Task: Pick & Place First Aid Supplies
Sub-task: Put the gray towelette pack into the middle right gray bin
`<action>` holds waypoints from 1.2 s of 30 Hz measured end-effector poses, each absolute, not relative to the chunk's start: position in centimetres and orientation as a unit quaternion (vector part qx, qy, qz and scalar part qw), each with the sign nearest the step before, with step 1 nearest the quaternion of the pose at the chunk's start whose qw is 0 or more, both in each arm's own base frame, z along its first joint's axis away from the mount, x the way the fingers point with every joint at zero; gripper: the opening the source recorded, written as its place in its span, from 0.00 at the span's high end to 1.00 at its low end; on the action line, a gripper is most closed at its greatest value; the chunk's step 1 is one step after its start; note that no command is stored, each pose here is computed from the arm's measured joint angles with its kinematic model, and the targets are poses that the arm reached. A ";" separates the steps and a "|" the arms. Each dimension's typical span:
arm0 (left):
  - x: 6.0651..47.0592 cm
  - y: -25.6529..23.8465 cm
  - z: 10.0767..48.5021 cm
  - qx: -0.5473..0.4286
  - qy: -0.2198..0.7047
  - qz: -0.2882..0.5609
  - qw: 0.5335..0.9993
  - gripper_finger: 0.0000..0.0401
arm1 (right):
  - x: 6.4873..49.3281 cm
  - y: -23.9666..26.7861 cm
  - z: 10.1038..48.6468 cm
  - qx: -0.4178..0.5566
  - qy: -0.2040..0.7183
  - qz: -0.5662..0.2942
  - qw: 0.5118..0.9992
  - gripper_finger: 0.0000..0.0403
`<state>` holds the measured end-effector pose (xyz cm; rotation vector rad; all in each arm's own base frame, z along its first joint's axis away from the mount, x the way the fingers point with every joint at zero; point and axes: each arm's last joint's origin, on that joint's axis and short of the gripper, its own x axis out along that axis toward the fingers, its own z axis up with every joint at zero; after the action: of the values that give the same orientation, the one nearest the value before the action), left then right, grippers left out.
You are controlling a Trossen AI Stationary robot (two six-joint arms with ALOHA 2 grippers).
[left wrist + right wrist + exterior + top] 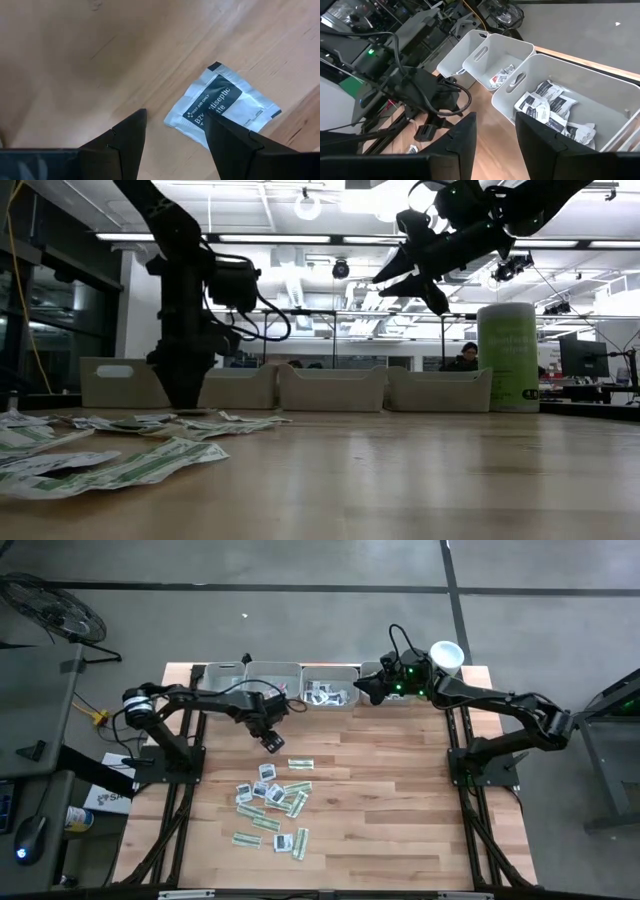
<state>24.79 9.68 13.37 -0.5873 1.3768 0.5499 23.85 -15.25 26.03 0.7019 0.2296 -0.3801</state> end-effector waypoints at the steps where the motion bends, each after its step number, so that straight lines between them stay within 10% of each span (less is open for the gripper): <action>1: 24.7 9.7 13.2 -0.264 0.624 0.247 0.693 0.51 | 23.9 -15.2 26.0 0.341 0.112 -0.184 0.915 0.68; 27: 24.5 9.5 12.6 -0.284 0.637 0.247 0.673 0.98 | 23.9 -15.1 26.0 0.351 0.116 -0.161 0.915 0.68; 36: 25.2 9.4 16.9 -0.291 0.605 0.217 0.708 0.99 | 23.9 -15.1 26.0 0.352 0.117 -0.159 0.915 0.68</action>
<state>25.21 9.45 16.88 -0.6463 1.3435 0.4828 23.89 -15.09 26.03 0.7237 0.2402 -0.3268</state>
